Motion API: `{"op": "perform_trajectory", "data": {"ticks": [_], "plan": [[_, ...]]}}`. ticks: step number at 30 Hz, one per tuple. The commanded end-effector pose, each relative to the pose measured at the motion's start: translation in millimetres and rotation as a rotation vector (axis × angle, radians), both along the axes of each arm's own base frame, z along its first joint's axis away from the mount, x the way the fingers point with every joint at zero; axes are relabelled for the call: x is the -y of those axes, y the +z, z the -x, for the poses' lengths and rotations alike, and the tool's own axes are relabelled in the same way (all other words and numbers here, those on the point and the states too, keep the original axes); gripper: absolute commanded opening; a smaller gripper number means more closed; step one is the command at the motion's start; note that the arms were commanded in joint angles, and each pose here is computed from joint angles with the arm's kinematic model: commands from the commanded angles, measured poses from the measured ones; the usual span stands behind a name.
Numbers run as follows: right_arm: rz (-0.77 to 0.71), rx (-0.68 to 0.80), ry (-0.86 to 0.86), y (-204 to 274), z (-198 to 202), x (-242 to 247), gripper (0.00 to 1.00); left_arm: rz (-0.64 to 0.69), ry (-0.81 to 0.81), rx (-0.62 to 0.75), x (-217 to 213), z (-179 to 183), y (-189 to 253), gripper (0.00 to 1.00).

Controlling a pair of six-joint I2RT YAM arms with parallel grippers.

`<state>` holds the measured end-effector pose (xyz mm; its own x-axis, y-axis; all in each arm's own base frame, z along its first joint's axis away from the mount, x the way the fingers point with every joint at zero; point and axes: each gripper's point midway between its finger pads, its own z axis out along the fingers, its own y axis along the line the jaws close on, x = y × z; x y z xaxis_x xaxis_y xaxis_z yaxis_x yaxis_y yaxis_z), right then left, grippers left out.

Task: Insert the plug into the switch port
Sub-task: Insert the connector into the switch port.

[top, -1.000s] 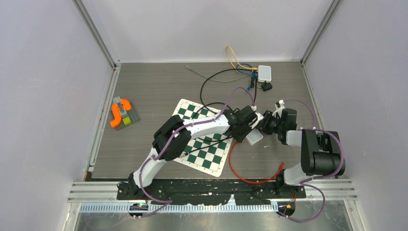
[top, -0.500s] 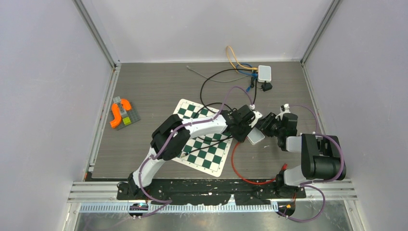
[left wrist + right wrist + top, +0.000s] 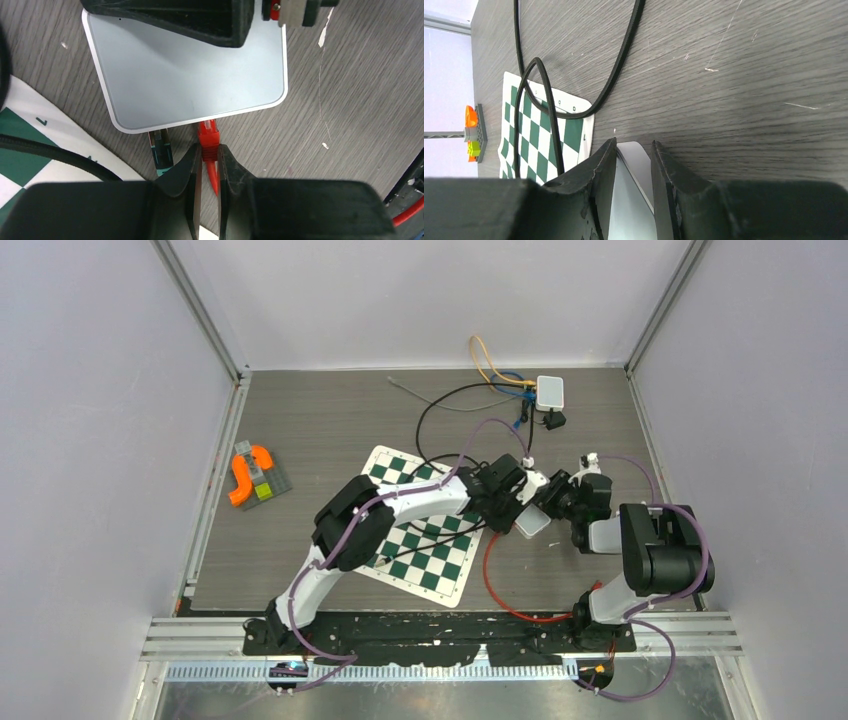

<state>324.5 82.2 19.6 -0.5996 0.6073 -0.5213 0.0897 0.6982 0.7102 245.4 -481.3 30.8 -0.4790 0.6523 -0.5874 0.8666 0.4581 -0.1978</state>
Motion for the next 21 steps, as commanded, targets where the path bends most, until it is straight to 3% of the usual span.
{"op": "perform_trajectory", "data": {"ticks": [1, 4, 6, 10, 15, 21], "plan": [[-0.223, -0.524, 0.226, -56, 134, -63, 0.34, 0.584, 0.005, 0.484, 96, -74, 169, 0.0], [-0.228, -0.513, 0.213, -53, 132, -64, 0.34, 0.565, 0.08, 0.505, 91, -94, 174, 0.0], [-0.23, -0.503, 0.193, -51, 129, -63, 0.34, 0.582, 0.104, 0.409, 94, -100, 175, 0.0], [-0.196, -0.467, 0.153, -41, 109, -55, 0.38, 0.591, 0.041, 0.34, 87, -76, 155, 0.0], [-0.161, -0.369, 0.095, -14, 43, -23, 0.45, 0.54, -0.021, 0.307, 54, -44, 119, 0.0], [-0.043, -0.396, 0.046, 7, 8, 15, 0.53, 0.464, -0.031, 0.284, 20, -24, 95, 0.19]]}}
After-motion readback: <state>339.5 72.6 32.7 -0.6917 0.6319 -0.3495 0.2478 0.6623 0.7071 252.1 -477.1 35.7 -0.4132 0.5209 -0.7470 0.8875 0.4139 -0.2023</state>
